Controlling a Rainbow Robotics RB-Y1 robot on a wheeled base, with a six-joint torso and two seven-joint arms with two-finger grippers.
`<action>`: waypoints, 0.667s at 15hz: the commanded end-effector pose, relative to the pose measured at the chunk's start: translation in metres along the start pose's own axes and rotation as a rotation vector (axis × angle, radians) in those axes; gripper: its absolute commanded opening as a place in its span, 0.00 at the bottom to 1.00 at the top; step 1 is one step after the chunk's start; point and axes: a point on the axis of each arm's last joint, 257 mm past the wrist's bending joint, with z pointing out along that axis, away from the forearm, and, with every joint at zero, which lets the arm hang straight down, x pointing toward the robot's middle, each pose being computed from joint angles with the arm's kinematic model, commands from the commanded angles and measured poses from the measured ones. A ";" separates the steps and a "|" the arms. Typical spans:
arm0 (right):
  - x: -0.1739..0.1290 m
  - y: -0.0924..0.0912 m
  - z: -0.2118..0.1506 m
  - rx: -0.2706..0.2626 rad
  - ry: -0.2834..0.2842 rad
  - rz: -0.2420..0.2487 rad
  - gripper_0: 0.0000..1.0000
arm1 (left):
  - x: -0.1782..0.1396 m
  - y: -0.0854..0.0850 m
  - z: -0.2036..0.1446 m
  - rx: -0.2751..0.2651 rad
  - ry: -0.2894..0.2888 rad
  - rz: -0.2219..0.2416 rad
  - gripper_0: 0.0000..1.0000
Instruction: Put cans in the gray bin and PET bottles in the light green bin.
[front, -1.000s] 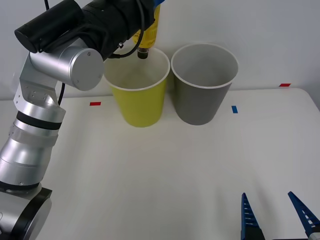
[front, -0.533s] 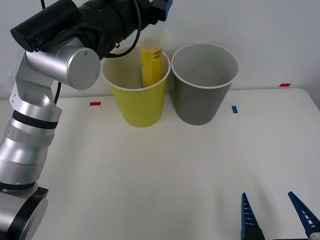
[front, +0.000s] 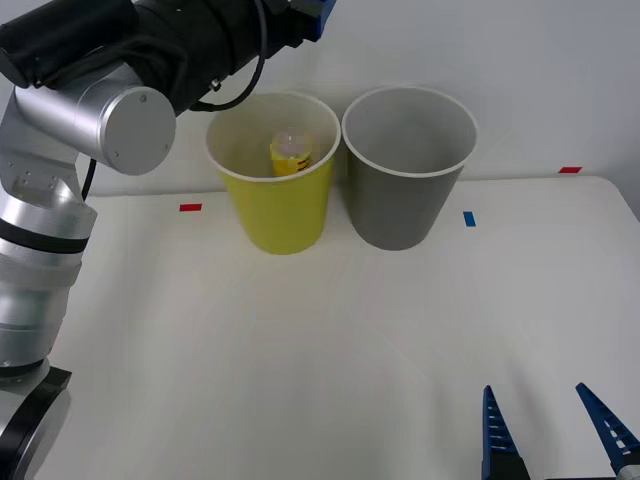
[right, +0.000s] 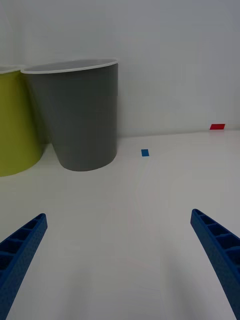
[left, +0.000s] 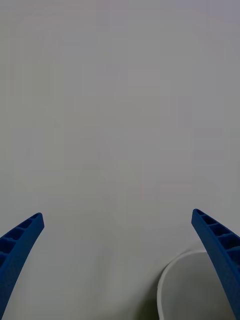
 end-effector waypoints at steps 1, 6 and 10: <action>0.000 0.000 0.000 0.000 0.000 0.000 1.00 | -0.001 0.004 -0.008 0.001 0.001 0.007 1.00; 0.000 0.000 0.000 0.000 0.000 0.000 1.00 | -0.001 0.009 -0.080 -0.023 0.036 0.029 1.00; 0.000 0.000 0.000 0.000 0.000 0.000 1.00 | 0.013 0.019 -0.125 -0.065 0.045 0.017 1.00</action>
